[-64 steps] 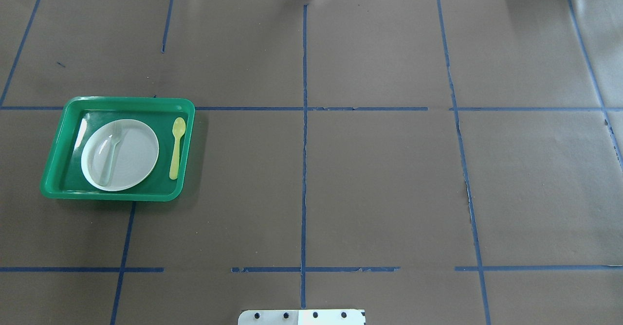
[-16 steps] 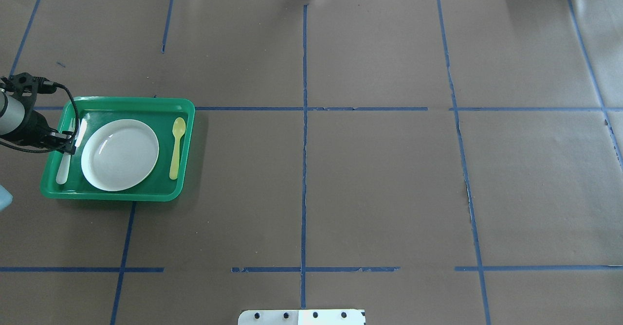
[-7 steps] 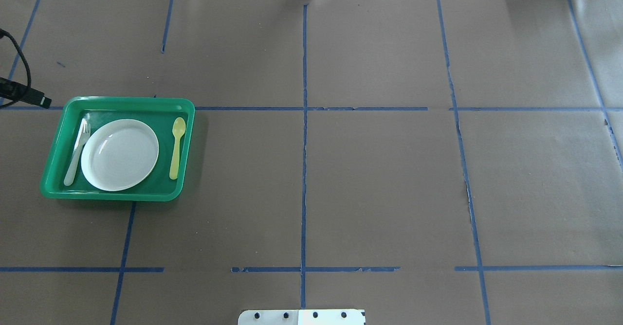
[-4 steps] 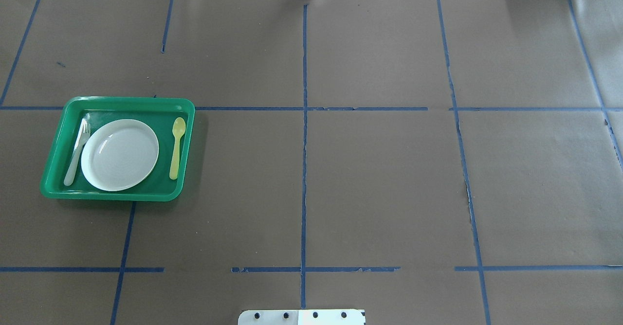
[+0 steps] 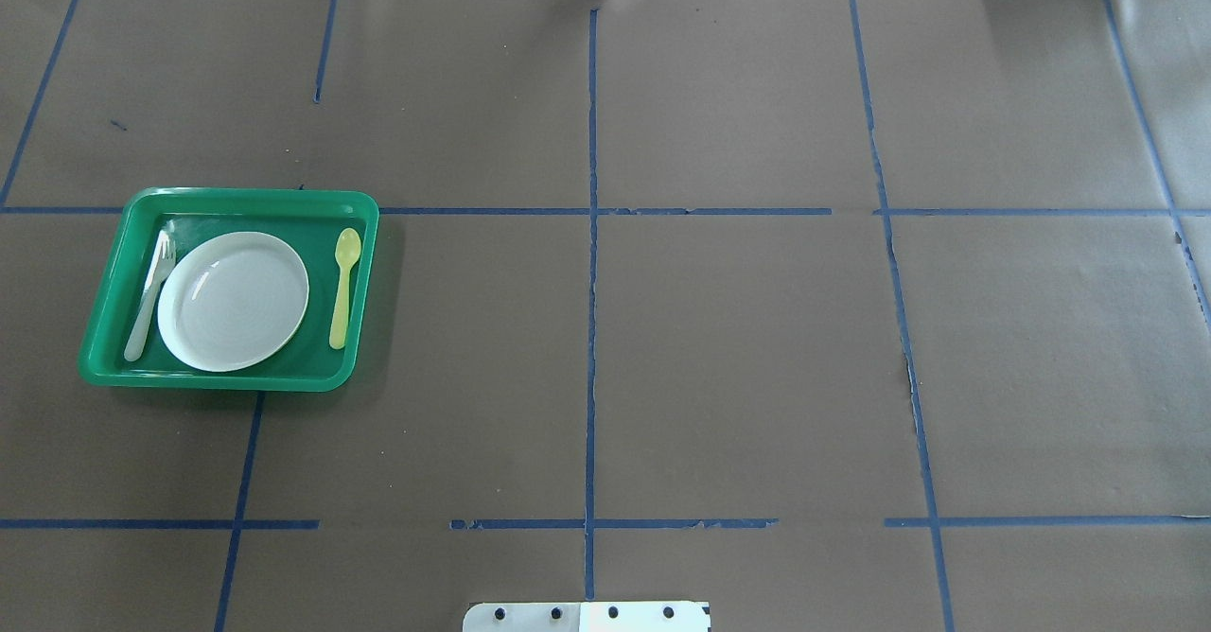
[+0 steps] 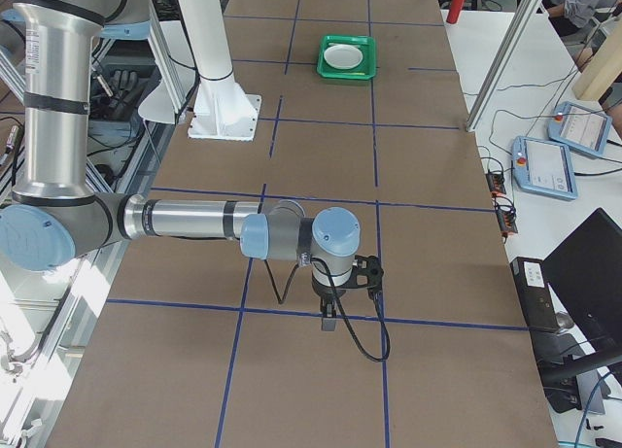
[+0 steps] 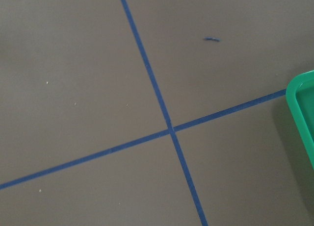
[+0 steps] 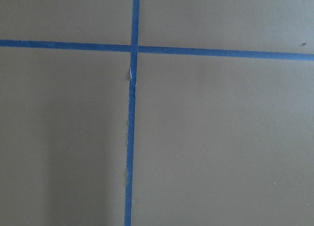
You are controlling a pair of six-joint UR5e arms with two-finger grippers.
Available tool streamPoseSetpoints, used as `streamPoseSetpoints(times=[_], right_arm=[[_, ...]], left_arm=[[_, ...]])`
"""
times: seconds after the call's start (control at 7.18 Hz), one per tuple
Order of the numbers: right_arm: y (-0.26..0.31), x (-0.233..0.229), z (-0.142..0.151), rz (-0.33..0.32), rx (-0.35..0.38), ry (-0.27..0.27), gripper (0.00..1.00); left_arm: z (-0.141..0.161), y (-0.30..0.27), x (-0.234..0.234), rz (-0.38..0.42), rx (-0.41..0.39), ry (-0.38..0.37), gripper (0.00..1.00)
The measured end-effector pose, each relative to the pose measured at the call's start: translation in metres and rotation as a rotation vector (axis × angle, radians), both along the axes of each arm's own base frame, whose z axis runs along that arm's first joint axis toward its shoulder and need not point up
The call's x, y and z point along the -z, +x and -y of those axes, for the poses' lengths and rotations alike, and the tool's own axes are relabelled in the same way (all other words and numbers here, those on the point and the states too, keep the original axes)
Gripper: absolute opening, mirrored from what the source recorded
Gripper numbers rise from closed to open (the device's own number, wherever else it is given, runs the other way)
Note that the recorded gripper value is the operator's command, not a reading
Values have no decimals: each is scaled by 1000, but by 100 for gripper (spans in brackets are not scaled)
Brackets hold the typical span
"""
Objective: Place fork
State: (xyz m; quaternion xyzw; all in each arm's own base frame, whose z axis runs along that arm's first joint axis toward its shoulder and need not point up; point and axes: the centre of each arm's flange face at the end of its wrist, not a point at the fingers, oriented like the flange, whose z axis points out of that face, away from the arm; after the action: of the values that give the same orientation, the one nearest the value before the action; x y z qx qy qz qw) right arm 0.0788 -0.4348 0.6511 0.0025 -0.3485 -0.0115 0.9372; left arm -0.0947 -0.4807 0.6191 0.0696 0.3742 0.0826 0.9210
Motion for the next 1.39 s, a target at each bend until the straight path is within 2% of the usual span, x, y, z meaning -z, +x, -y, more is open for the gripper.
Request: streamPoseSetpoints(times=[0.28,0.56,1.39], right_arm=[[0,0,0,0,0,0,100],[0,0,0,0,0,0,100],[0,0,0,0,1,1,100]], left_arm=[[-20,-2,-27,-29,13,-64,100],[-25,-2,-46,-35,17,-104,100],[-25,-2,-46,-35,18,-107,100]])
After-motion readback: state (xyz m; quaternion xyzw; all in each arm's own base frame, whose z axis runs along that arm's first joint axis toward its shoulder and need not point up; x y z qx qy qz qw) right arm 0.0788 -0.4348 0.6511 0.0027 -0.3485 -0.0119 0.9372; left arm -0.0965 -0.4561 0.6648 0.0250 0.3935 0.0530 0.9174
